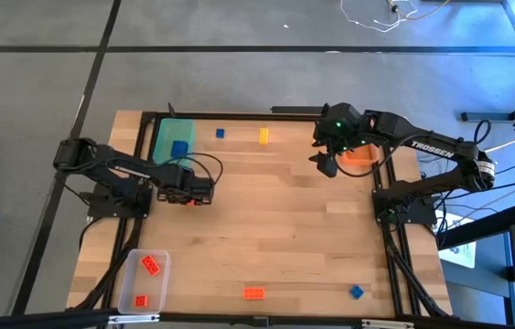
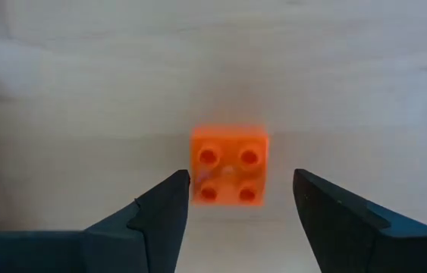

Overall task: Sort & place blocks by color
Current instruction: Put the orange game piece into the transparent bin

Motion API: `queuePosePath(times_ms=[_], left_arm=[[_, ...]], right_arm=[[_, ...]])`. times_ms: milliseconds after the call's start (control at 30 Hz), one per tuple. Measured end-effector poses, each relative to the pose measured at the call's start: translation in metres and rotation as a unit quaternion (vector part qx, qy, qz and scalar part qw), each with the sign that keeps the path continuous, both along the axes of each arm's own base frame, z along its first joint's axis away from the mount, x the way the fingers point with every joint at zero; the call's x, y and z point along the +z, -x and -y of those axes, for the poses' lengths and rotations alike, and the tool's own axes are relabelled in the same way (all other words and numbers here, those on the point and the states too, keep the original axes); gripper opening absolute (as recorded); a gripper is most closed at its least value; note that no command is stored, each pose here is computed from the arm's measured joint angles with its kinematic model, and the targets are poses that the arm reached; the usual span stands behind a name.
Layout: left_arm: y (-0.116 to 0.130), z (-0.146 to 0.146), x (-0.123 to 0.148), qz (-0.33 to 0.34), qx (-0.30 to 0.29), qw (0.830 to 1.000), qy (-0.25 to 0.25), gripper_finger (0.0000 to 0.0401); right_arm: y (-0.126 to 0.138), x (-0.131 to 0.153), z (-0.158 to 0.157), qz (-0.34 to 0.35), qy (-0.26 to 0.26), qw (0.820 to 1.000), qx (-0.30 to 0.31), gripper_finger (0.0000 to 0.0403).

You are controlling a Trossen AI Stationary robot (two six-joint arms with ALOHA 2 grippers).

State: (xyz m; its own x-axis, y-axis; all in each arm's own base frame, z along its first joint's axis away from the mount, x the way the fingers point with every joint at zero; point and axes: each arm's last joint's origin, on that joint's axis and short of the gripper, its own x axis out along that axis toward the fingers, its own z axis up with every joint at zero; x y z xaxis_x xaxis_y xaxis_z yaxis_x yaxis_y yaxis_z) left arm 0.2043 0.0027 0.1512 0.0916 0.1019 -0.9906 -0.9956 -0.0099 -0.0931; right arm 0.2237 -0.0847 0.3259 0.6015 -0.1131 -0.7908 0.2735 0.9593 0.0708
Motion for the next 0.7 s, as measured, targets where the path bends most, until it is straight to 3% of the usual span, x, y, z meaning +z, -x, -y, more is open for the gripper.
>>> queuePosePath(times_ms=[267,500,700], left_arm=[[-0.007,-0.006,-0.02,-0.046,0.021,0.998,0.039,0.0228],[-0.009,-0.006,-0.021,-0.042,0.018,0.998,0.035,0.0226],[-0.009,-0.006,-0.021,-0.043,-0.005,0.998,0.039,0.0179]], right_arm=[[0.0,0.0,0.0,0.0,0.0,1.0,0.0,0.0245],[0.0,0.0,0.0,0.0,0.0,1.0,0.0,0.0245],[0.0,0.0,0.0,0.0,0.0,1.0,0.0,0.0245]])
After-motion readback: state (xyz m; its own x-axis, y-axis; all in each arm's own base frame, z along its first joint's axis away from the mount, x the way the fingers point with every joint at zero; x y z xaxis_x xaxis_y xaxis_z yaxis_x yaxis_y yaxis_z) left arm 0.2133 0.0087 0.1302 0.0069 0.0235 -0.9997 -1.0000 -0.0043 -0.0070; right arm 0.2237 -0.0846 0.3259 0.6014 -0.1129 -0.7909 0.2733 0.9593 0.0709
